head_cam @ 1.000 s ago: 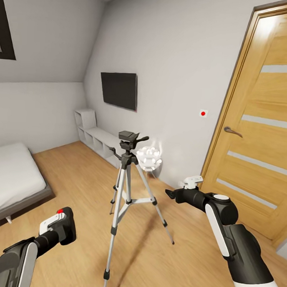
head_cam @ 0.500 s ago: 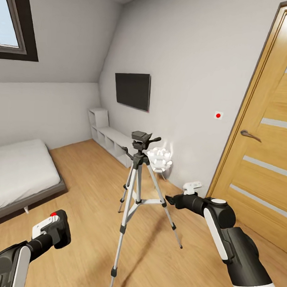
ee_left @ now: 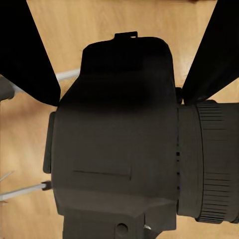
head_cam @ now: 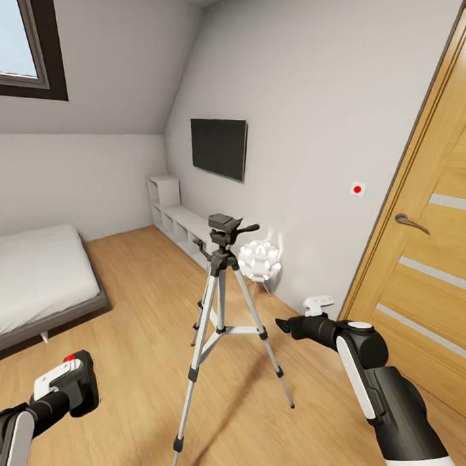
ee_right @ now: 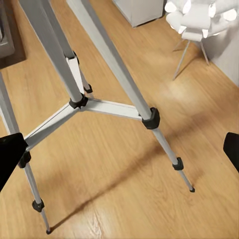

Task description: Attach the digital camera to the camera tripod in the bedroom.

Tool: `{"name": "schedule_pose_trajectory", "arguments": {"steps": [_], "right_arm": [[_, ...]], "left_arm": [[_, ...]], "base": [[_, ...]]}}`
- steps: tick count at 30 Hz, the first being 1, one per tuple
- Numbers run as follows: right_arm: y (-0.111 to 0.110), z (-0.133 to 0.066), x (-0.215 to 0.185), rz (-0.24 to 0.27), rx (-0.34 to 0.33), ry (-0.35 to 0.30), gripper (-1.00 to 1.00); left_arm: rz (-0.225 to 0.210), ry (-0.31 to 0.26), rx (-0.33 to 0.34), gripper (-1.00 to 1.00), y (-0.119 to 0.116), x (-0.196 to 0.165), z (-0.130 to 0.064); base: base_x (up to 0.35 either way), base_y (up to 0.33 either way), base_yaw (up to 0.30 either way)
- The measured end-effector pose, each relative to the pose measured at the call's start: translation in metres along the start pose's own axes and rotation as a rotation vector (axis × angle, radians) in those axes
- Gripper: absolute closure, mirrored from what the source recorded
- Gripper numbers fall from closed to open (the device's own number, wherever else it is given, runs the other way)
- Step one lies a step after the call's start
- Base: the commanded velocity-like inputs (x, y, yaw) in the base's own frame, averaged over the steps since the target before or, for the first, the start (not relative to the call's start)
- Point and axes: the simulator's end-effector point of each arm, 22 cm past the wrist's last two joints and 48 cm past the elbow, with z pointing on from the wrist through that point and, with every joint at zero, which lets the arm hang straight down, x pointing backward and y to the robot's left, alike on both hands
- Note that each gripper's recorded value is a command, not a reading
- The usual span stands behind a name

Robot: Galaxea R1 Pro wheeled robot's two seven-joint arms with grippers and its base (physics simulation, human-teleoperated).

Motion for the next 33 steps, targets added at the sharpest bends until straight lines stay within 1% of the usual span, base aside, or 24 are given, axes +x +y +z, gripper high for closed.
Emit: {"name": "schedule_pose_trajectory", "arguments": {"steps": [4,9,13,30,33], "right_arm": [[0.000,0.000,0.000,0.000,0.000,0.000,-1.00],[0.000,0.000,0.000,0.000,0.000,0.000,-1.00],[0.000,0.000,0.000,0.000,0.000,0.000,-1.00],[0.000,0.000,0.000,0.000,0.001,-0.001,-1.00],[0.000,0.000,0.003,0.002,0.001,0.003,-1.00]], "left_arm": [[-0.011,-0.005,-0.025,1.00,0.015,0.003,-0.006],[-0.029,0.012,-0.059,1.00,0.036,0.015,-0.009],[-0.030,0.030,-0.072,1.00,0.044,0.026,-0.011],[-0.032,0.029,-0.071,1.00,0.045,0.025,-0.011],[-0.022,0.050,-0.067,1.00,0.042,0.032,-0.007]], "base": [[0.000,0.000,0.000],[0.000,0.000,0.000],[0.000,0.000,0.000],[0.004,-0.004,0.000],[0.101,-0.101,0.000]]}}
